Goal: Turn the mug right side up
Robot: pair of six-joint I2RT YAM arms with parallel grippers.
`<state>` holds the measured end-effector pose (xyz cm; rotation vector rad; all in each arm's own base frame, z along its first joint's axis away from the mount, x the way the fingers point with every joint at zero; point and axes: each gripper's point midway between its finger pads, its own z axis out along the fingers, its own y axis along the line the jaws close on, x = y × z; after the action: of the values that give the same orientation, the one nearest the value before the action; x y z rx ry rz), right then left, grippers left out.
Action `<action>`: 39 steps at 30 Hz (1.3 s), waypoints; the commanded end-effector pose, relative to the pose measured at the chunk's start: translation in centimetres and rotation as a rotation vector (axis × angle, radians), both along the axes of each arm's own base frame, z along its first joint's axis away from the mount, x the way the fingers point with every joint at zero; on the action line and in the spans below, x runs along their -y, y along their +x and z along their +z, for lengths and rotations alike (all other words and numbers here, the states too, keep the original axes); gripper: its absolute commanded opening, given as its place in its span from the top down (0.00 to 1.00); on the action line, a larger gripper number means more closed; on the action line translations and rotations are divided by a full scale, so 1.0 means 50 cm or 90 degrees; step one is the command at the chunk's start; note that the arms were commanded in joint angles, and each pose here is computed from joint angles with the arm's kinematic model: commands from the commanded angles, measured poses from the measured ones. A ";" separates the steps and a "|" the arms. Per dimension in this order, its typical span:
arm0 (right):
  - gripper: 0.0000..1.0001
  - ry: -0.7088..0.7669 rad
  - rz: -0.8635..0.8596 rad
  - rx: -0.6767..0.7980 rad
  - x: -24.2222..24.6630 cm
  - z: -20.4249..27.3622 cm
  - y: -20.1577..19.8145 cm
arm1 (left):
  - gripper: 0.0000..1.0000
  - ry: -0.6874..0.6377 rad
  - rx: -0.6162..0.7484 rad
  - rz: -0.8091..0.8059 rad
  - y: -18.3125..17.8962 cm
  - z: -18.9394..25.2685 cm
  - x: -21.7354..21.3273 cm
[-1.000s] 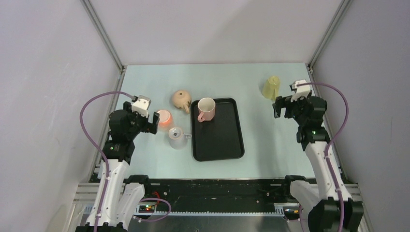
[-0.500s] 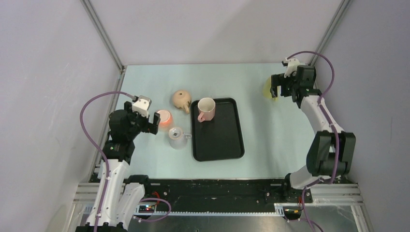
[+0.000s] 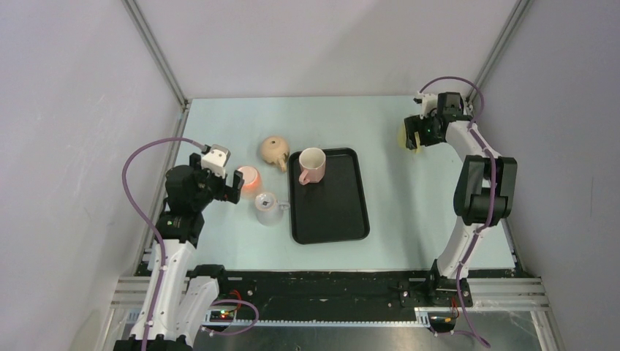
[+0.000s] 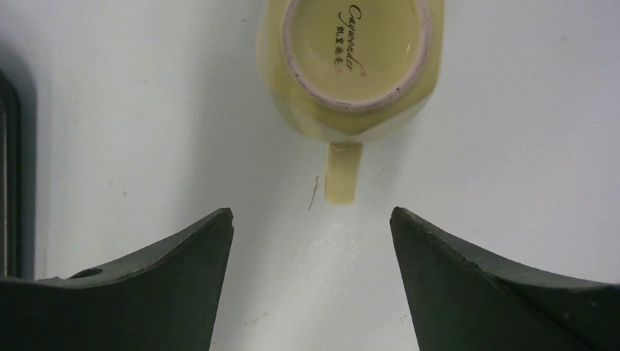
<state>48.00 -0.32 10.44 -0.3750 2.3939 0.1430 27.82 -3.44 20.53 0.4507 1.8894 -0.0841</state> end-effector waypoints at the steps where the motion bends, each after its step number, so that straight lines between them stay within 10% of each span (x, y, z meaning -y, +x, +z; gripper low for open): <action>1: 0.17 -0.014 0.001 -0.003 0.005 0.011 0.023 | 0.00 -0.010 0.014 -0.005 0.007 0.007 0.003; 17: 0.38 -0.026 -0.034 0.014 0.001 -0.023 0.086 | 0.00 -0.010 0.006 -0.010 0.007 0.000 0.006; 25: 0.56 -0.030 -0.064 0.028 0.012 -0.027 0.106 | 0.00 -0.013 0.003 -0.019 0.008 -0.001 0.011; 34: 1.00 -0.054 -0.076 0.049 0.005 -0.012 0.113 | 0.00 -0.020 0.011 -0.035 0.008 0.010 0.020; 39: 1.00 -0.045 -0.077 0.103 -0.003 0.039 0.100 | 0.00 -0.020 0.049 -0.061 0.005 0.058 0.033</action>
<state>52.08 -0.12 7.49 -0.2815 2.4052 0.0192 27.82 -4.34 19.98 0.4834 1.8996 -0.1424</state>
